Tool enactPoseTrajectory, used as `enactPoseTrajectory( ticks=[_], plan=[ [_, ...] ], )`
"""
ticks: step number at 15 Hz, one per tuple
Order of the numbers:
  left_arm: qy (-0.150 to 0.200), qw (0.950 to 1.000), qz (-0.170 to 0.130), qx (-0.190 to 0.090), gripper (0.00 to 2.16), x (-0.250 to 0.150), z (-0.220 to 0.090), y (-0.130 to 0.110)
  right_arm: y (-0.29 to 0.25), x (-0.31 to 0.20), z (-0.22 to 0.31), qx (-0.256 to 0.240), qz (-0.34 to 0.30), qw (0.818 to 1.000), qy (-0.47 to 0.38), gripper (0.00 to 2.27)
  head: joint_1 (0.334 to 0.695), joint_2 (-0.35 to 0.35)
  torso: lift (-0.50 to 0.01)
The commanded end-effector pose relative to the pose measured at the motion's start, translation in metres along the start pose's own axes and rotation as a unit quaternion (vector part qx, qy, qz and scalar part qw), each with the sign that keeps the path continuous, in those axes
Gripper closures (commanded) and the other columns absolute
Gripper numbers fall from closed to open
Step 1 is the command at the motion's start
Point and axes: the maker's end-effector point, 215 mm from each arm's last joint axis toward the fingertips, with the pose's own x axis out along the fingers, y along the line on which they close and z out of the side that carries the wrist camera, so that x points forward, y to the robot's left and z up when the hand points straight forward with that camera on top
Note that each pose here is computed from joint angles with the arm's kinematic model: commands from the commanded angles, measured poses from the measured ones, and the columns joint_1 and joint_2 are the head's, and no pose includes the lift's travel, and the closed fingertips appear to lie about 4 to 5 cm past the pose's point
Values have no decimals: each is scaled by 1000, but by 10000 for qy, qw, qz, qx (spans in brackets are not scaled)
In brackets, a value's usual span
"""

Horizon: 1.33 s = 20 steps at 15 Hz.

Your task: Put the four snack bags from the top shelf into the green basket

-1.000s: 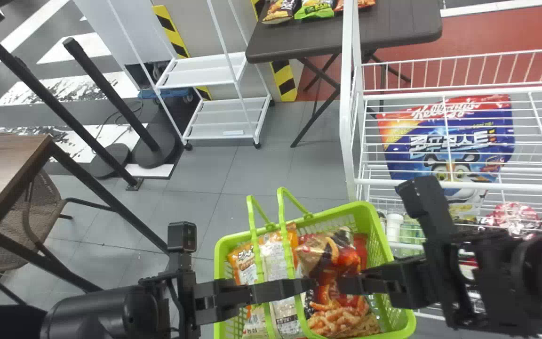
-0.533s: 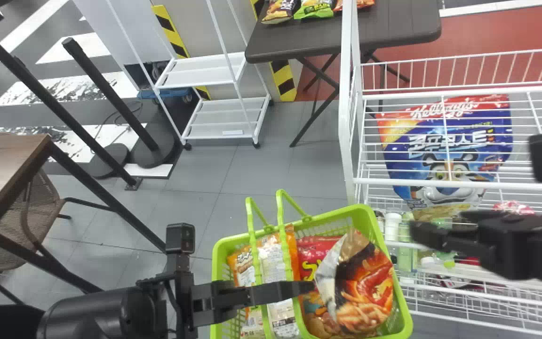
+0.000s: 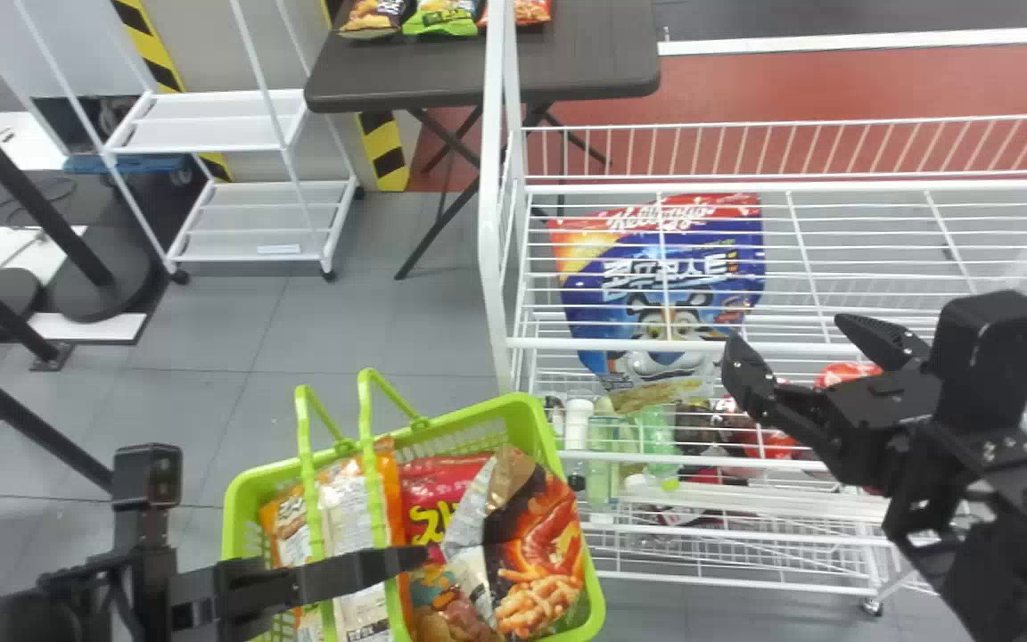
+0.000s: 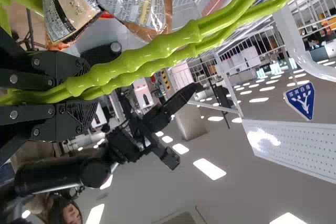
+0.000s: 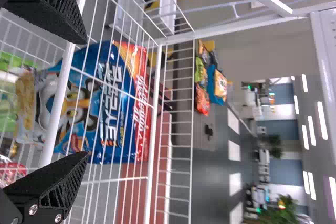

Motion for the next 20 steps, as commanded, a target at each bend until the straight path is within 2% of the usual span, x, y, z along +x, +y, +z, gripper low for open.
enactPoseTrajectory(
  ticks=[1, 9, 20],
  plan=[
    [9, 10000, -52, -9, 2148, 1, -1, -2, -10, -10, -7, -9, -114, 9997, -198, 53, 695, 73, 0],
    [31, 10000, -42, -18, 2148, 0, -2, -1, -29, -43, -5, 50, -372, 9971, -658, 53, 695, 2, 0],
    [46, 10000, -9, -25, 2148, -3, -2, 0, -29, -48, -2, 87, -410, 9964, -731, 66, 695, 3, 0]
  ],
)
